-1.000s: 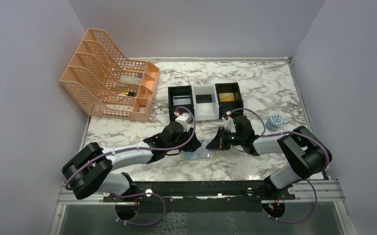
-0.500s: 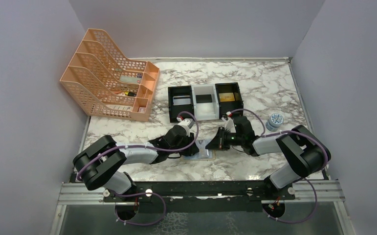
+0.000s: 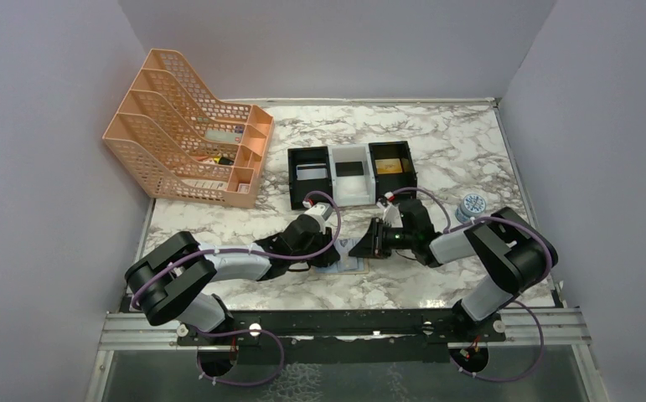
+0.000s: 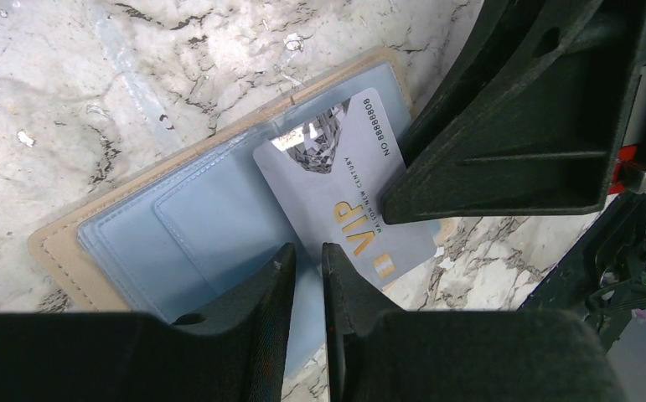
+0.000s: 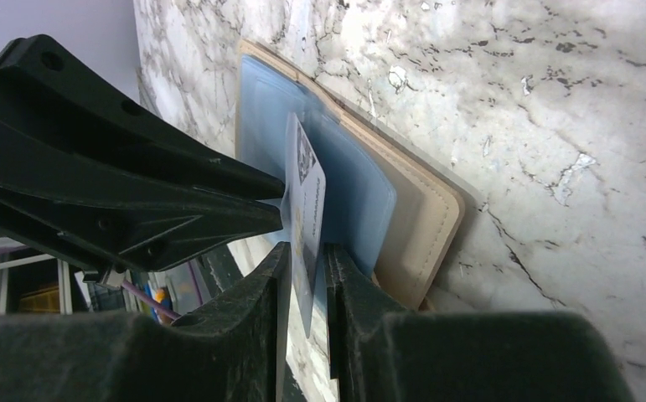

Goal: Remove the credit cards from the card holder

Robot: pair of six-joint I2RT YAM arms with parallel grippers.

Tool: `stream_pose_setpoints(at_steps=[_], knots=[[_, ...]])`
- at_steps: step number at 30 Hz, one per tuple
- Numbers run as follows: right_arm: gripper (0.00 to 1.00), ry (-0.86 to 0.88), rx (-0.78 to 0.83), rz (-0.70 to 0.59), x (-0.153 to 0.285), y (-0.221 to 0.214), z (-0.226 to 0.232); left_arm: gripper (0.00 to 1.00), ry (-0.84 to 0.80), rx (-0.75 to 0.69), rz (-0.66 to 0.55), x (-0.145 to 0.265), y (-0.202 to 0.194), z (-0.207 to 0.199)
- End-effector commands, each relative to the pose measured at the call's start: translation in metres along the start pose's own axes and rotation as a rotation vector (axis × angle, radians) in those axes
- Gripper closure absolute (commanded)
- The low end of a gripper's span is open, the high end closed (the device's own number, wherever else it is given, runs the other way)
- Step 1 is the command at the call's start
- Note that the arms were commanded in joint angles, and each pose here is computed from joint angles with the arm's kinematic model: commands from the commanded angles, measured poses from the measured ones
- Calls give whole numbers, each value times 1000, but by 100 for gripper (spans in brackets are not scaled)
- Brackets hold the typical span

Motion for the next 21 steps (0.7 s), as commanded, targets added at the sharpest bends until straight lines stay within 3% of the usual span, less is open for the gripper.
stream_pose_setpoints(at_steps=[1, 10, 17, 21], knots=[[81, 67, 16, 7, -4, 2, 5, 78, 78, -18, 24, -1, -6, 13], [99, -23, 23, -15, 1, 1, 0, 78, 90, -19, 21, 0, -6, 14], [99, -122, 76, -40, 11, 9, 0, 79, 93, -19, -10, 6, -2, 13], [99, -149, 144, -74, 20, 15, 6, 72, 71, -28, -32, 12, 4, 7]])
Point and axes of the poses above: each gripper's point midway between its finger pads, its own x axis back along the fingers, its own z axis along the line the jaws close on, y = z × x, the point moved 6 cm from there along x, back along the fingers, and after that the axes turned 9 degrees about x, right-handed, at the moved point
